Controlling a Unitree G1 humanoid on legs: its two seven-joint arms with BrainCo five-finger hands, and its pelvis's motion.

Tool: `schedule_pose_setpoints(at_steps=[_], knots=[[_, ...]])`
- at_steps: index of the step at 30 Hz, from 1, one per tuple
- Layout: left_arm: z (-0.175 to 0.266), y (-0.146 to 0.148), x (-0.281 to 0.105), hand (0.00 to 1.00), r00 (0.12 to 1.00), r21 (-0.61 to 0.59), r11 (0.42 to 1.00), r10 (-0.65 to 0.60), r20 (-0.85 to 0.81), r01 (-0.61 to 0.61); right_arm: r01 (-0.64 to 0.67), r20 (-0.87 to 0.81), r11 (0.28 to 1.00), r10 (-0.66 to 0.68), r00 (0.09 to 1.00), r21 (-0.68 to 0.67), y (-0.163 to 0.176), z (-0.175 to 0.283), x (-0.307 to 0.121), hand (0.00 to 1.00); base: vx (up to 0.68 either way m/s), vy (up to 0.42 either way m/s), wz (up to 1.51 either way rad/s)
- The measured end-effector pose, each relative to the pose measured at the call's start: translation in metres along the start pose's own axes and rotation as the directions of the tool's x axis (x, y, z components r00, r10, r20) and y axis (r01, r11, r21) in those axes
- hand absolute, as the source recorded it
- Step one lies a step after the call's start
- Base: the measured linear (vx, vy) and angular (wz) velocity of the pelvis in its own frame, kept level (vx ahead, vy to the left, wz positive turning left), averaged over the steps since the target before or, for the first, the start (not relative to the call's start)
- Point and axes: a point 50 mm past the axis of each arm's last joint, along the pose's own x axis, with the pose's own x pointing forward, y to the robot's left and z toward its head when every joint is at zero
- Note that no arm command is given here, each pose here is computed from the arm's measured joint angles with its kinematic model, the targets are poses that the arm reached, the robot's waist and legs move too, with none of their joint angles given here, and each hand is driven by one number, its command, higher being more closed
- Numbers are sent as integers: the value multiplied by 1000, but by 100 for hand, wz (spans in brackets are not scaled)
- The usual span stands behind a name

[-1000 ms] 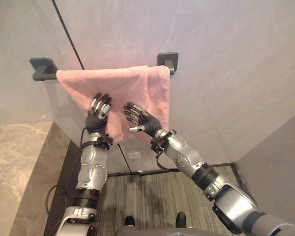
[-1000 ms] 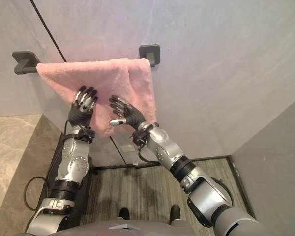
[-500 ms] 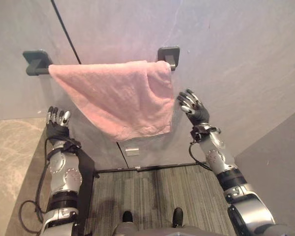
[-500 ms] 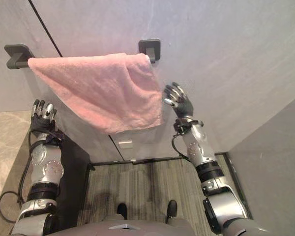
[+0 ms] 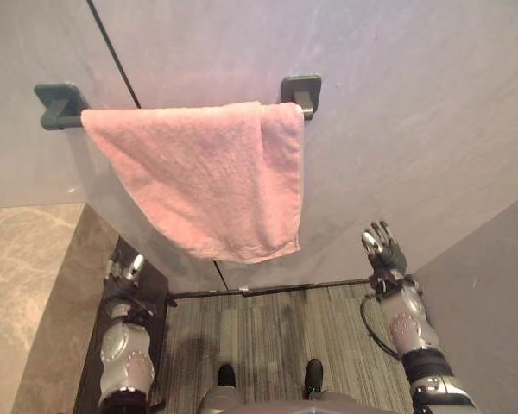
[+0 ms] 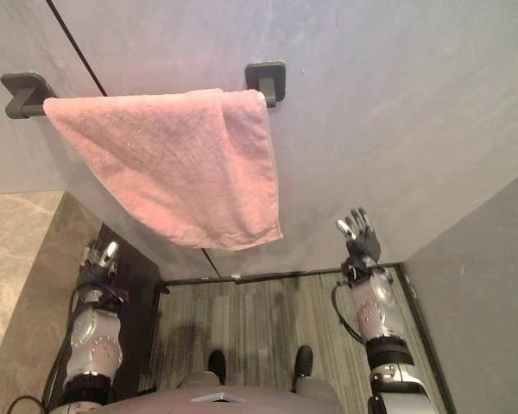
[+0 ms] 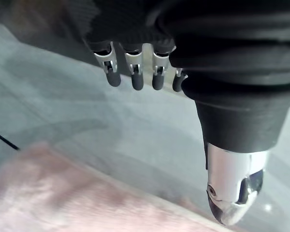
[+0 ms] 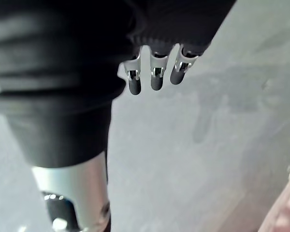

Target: Organize washtable

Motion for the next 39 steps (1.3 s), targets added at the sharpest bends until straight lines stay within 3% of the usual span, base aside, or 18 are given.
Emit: schedule_pose_setpoints(at_steps=[6, 11, 14, 18, 25, 28, 32, 35, 39], knots=[[-85, 17, -40, 0, 923, 200, 979, 46, -382, 34, 239, -281, 963, -266, 922, -129, -59, -75, -46, 0, 47, -2, 0], [-142, 42, -95, 0, 724, 327, 943, 190, -663, 52, 450, -554, 859, -504, 662, -244, -108, -137, -123, 0, 70, 3, -10], [-145, 50, -101, 0, 692, 355, 935, 248, -678, 12, 537, -581, 798, -582, 569, -273, -125, -142, -147, 0, 21, 6, -10], [-147, 52, -106, 0, 678, 356, 934, 262, -686, -1, 581, -581, 768, -610, 538, -268, -130, -144, -159, 0, -6, 6, -8], [-145, 46, -99, 0, 698, 353, 935, 239, -674, 20, 505, -578, 808, -577, 578, -302, -121, -143, -144, 0, -43, -28, 26], [-143, 17, -87, 0, 758, 307, 949, 148, -636, 72, 315, -524, 862, -494, 694, -396, -98, -124, -94, 0, -153, -56, 77], [-135, 4, -75, 0, 801, 291, 953, 110, -589, 83, 206, -425, 893, -380, 821, -400, -63, -101, -47, 0, 260, -7, 95], [-147, 16, -98, 0, 752, 296, 953, 146, -643, 69, 201, -405, 893, -371, 836, -403, -65, -96, -47, 0, 1036, 144, 60], [-151, 20, -102, 0, 728, 306, 949, 157, -667, 76, 247, -447, 885, -419, 790, -393, -79, -109, -68, 0, 391, 117, 98]])
